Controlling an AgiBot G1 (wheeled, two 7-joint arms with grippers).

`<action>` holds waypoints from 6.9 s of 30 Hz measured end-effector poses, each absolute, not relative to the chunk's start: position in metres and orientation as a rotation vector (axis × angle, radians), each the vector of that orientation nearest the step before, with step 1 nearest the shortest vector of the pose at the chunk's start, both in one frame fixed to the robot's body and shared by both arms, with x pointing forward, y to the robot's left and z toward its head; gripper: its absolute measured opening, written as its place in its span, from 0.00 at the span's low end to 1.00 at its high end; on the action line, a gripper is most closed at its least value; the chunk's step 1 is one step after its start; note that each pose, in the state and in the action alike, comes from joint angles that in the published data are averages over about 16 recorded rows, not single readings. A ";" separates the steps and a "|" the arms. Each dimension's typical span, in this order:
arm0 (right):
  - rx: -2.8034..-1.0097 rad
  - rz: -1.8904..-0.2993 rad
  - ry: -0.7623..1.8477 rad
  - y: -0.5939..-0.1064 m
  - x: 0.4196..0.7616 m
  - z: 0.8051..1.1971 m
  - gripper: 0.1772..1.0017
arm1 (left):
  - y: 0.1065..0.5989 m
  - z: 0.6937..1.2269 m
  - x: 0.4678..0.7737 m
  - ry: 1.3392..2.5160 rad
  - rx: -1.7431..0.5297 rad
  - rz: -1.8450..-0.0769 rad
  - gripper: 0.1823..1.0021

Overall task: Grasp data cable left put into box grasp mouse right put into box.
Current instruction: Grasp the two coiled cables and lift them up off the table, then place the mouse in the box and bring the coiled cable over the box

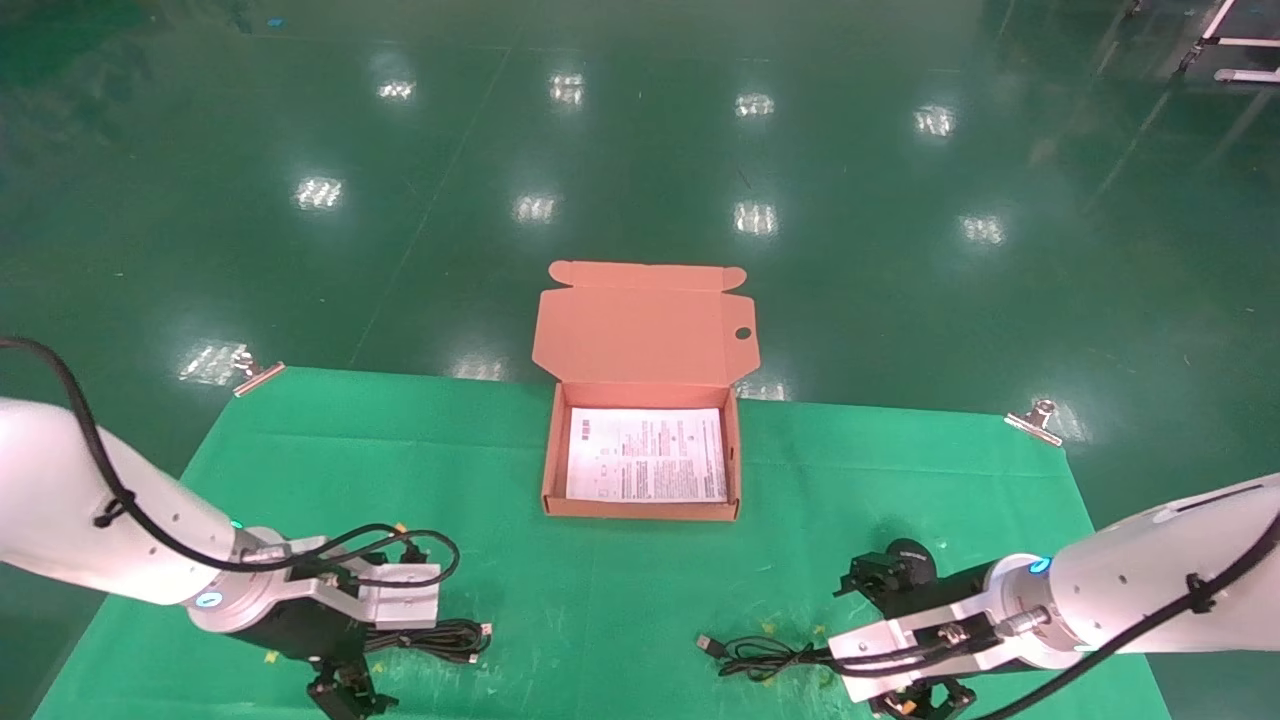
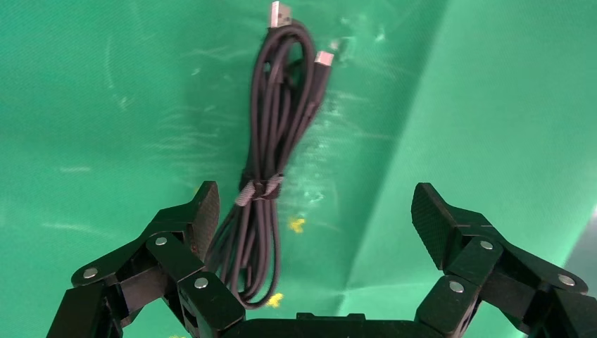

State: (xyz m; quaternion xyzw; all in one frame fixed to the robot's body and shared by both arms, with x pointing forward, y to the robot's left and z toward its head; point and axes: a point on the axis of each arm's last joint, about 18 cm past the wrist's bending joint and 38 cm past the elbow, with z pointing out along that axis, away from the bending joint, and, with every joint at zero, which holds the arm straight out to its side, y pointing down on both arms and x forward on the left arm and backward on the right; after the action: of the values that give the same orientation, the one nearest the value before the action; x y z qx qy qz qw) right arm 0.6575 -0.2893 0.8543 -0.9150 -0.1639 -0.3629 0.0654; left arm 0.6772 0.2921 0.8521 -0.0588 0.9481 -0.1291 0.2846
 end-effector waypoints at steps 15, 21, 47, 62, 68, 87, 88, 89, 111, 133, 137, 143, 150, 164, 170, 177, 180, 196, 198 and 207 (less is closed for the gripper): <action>-2.721 -1.101 -0.436 -0.279 0.683 0.831 1.00 | 0.302 0.838 0.701 2.521 -0.237 -0.385 1.00; -2.725 -1.118 -0.453 -0.275 0.691 0.824 1.00 | 0.304 0.836 0.706 2.514 -0.234 -0.377 1.00; -2.731 -1.135 -0.455 -0.272 0.699 0.815 0.91 | 0.309 0.834 0.710 2.502 -0.248 -0.384 0.84; -2.731 -1.134 -0.458 -0.272 0.698 0.816 0.62 | 0.309 0.834 0.709 2.504 -0.243 -0.381 0.52; -2.731 -1.134 -0.459 -0.272 0.698 0.816 0.46 | 0.309 0.834 0.709 2.504 -0.242 -0.381 0.36; -2.701 -1.168 -0.420 -0.277 0.699 0.829 0.08 | 0.311 0.847 0.710 2.482 -0.227 -0.379 0.11; -2.690 -1.181 -0.407 -0.279 0.699 0.834 0.07 | 0.312 0.851 0.710 2.474 -0.221 -0.377 0.11; -2.678 -1.195 -0.393 -0.280 0.699 0.840 0.06 | 0.312 0.856 0.710 2.465 -0.213 -0.374 0.10; -2.103 -1.764 -0.331 -0.250 0.695 1.069 0.04 | 0.298 1.010 0.702 2.042 -0.010 -0.252 0.10; -1.846 -1.838 -0.498 -0.159 0.710 1.157 0.04 | 0.256 1.120 0.706 1.751 0.054 -0.269 0.10; -1.838 -1.835 -0.508 -0.155 0.710 1.160 0.04 | 0.255 1.125 0.705 1.740 0.054 -0.274 0.10; -1.848 -1.822 -0.514 -0.153 0.712 1.155 0.04 | 0.257 1.121 0.705 1.755 0.050 -0.267 0.10; -1.875 -1.781 -0.518 -0.149 0.716 1.137 0.04 | 0.268 1.107 0.705 1.795 0.023 -0.240 0.10; -1.926 -1.696 -0.518 -0.132 0.725 1.097 0.04 | 0.301 1.087 0.697 1.853 -0.084 -0.160 0.10; -1.962 -1.664 -0.518 -0.126 0.730 1.076 0.04 | 0.307 1.084 0.693 1.861 -0.111 -0.142 0.10; -2.005 -1.617 -0.521 -0.118 0.734 1.049 0.04 | 0.308 1.082 0.691 1.861 -0.120 -0.135 0.10; -2.018 -1.599 -0.523 -0.114 0.735 1.038 0.04 | 0.307 1.082 0.690 1.860 -0.121 -0.134 0.10; -2.062 -1.522 -0.441 -0.104 0.743 0.992 0.04 | 0.307 1.081 0.689 1.859 -0.123 -0.133 0.10; -2.075 -1.509 -0.404 -0.108 0.746 0.987 0.04 | 0.307 1.081 0.689 1.859 -0.123 -0.133 0.10; -2.159 -1.431 -0.197 -0.136 0.761 0.955 0.04 | 0.307 1.081 0.689 1.859 -0.123 -0.133 0.10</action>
State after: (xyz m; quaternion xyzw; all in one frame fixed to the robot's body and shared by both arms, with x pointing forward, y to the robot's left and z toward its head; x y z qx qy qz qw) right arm 0.7611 -0.1355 0.9552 -0.8005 -0.0731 -0.5307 0.2687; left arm 0.6894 0.3069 1.0814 -0.0528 0.8001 -0.0574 0.5948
